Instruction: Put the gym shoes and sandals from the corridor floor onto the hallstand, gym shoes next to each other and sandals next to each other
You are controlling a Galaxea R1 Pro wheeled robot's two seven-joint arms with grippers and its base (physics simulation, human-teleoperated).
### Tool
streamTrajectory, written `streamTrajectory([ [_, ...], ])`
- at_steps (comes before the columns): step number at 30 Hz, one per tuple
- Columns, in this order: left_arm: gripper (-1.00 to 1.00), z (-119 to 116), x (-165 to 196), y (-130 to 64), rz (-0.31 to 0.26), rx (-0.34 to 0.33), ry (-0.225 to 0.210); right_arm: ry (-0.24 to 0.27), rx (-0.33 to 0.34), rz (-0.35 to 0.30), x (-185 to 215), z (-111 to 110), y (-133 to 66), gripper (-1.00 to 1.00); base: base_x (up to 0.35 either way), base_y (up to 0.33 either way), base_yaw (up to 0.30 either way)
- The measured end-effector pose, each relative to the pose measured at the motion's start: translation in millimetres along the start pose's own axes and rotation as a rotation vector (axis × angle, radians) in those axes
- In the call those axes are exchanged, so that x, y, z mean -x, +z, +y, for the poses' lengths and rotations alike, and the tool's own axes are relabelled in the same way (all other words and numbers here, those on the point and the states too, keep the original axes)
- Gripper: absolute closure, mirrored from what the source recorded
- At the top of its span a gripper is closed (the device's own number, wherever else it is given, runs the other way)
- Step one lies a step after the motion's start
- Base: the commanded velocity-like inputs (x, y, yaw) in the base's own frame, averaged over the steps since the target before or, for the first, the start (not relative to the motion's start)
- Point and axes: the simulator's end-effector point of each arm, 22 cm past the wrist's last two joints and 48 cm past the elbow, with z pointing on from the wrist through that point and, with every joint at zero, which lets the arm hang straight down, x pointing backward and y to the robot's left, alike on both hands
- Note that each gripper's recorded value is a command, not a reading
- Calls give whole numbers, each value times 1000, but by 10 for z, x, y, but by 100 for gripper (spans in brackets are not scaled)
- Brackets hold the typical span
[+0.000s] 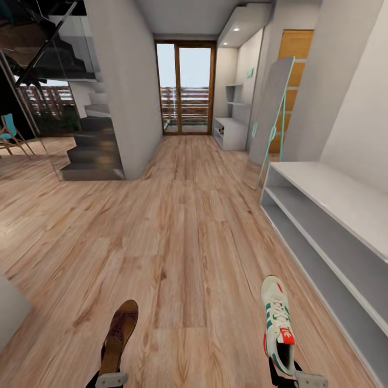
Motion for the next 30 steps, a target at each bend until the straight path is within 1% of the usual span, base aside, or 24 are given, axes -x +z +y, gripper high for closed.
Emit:
streamTrajectory([
  [30,100,-1,0,0,0,0,-1,-4,3,1,-2,-7,0,100,337,0,0],
])
